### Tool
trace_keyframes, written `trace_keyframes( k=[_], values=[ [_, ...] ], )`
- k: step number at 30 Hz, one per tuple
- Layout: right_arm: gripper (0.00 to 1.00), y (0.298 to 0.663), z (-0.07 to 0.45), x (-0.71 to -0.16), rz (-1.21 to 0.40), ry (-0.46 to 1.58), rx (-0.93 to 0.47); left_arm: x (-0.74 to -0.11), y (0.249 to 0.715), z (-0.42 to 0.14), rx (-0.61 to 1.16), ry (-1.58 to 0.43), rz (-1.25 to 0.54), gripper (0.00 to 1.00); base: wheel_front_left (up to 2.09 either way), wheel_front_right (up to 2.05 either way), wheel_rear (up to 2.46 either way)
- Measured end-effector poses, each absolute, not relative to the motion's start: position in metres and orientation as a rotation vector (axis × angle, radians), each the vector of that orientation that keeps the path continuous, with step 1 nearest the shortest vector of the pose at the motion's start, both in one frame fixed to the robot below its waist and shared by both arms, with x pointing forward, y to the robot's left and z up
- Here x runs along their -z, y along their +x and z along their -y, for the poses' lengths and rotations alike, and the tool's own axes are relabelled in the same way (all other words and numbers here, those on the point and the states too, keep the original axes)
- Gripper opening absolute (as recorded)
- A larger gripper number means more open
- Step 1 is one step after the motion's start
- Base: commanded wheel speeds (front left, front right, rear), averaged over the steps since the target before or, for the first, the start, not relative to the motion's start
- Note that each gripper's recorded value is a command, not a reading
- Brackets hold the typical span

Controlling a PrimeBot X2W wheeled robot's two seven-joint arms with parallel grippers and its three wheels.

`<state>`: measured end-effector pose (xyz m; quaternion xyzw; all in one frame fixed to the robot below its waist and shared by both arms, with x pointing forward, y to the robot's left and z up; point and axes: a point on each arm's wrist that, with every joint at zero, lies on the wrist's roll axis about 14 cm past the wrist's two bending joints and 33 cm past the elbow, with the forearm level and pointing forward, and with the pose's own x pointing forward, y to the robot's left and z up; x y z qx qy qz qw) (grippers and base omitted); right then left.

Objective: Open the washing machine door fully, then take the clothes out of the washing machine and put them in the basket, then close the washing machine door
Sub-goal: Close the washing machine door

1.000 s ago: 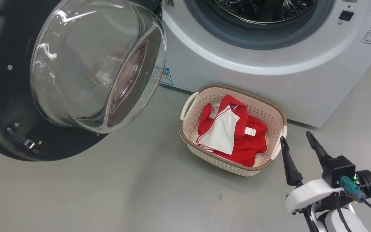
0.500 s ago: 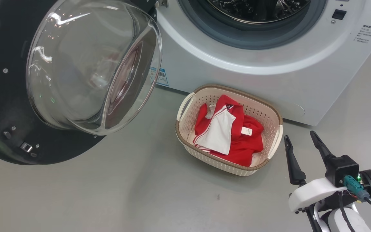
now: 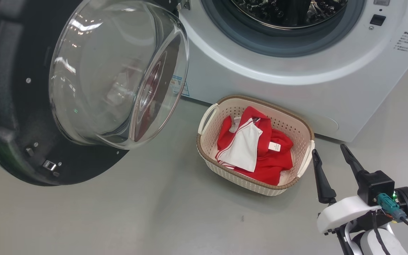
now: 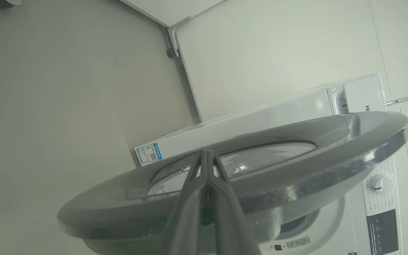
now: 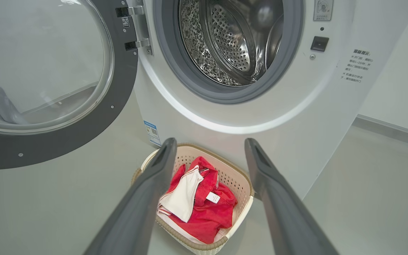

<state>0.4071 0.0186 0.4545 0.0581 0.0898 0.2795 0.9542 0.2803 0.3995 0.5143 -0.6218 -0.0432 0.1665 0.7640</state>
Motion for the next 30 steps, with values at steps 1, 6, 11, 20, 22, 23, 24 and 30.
trace_keyframes(
  k=[1, 6, 11, 20, 22, 23, 24, 30],
  values=[
    [1.0, 0.407, -0.019, -0.455, -0.183, 0.119, -0.569, -0.514, 0.281, -0.397, -0.351, -1.354, 0.083, 0.0, 0.0, 0.0, 0.0],
    [1.0, 0.407, -0.021, -0.455, -0.183, 0.121, -0.573, -0.516, 0.286, -0.383, -0.286, -1.364, 0.044, 0.0, 0.0, 0.0, 0.0],
    [1.0, 0.407, -0.022, -0.455, -0.183, 0.121, -0.576, -0.516, 0.291, -0.363, -0.214, -1.393, -0.005, 0.0, 0.0, 0.0, 0.0],
    [1.0, 0.406, -0.022, -0.456, -0.18, 0.123, -0.575, -0.513, 0.292, -0.332, -0.108, -1.431, -0.079, 0.0, 0.0, 0.0, 0.0],
    [1.0, 0.406, -0.022, -0.457, -0.18, 0.125, -0.573, -0.515, 0.294, -0.323, -0.076, -1.437, -0.091, 0.0, 0.0, 0.0, 0.0],
    [1.0, 0.406, -0.022, -0.457, -0.179, 0.126, -0.572, -0.516, 0.295, -0.32, -0.061, -1.44, -0.093, 0.0, 0.0, 0.0, 0.0],
    [1.0, 0.406, -0.021, -0.457, -0.179, 0.126, -0.571, -0.518, 0.296, -0.316, -0.047, -1.442, -0.093, 0.0, 0.0, 0.0, 0.0],
    [1.0, 0.403, -0.021, -0.457, -0.182, 0.135, -0.564, -0.531, 0.304, -0.303, 0.028, -1.443, -0.086, 0.0, 0.0, 0.0, 0.0]
  ],
)
